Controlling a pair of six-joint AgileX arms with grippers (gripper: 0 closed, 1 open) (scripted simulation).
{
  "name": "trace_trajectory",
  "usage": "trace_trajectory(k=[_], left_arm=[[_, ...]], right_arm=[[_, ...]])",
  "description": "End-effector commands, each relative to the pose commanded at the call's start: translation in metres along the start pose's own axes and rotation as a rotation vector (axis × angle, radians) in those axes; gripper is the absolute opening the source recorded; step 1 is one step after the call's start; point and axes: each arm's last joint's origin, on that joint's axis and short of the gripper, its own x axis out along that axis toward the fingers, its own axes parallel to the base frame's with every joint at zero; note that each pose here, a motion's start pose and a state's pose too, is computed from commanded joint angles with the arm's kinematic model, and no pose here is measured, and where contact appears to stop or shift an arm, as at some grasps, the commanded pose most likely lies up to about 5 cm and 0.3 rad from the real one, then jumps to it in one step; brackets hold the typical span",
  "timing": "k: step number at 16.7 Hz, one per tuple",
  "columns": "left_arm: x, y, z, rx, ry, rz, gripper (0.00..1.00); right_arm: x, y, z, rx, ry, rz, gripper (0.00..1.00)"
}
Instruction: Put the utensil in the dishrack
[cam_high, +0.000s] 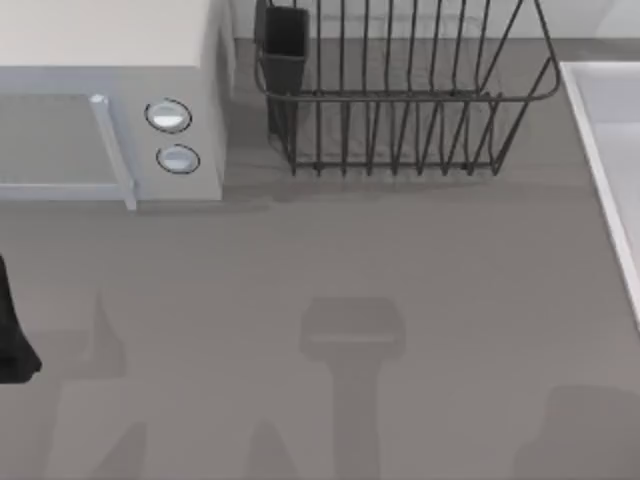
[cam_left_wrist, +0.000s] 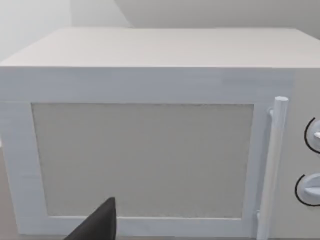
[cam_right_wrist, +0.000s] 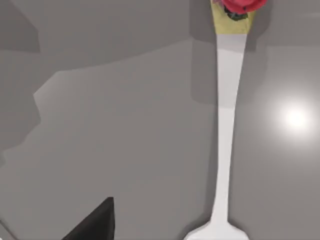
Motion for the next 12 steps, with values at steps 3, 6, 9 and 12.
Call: trace_trajectory(k=[3,6,9,12], left_arm=[[0.000,0.000,0.000,0.000,0.000,0.000,1.00],[0.000,0.000,0.000,0.000,0.000,0.000,1.00],[0.000,0.000,0.000,0.000,0.000,0.000,1.00],[0.000,0.000,0.000,0.000,0.000,0.000,1.00]], right_arm=[[0.010,-0.001,0.000,0.002,0.000,0.006,1.00],[0.037,-0.005,0.000,0.004,0.000,0.003,1.00],[0.072,-0.006,0.000,0.004,-0.001,-0.004,1.00],[0.095,-0.002,-0.001,0.003,-0.001,0.001,1.00]])
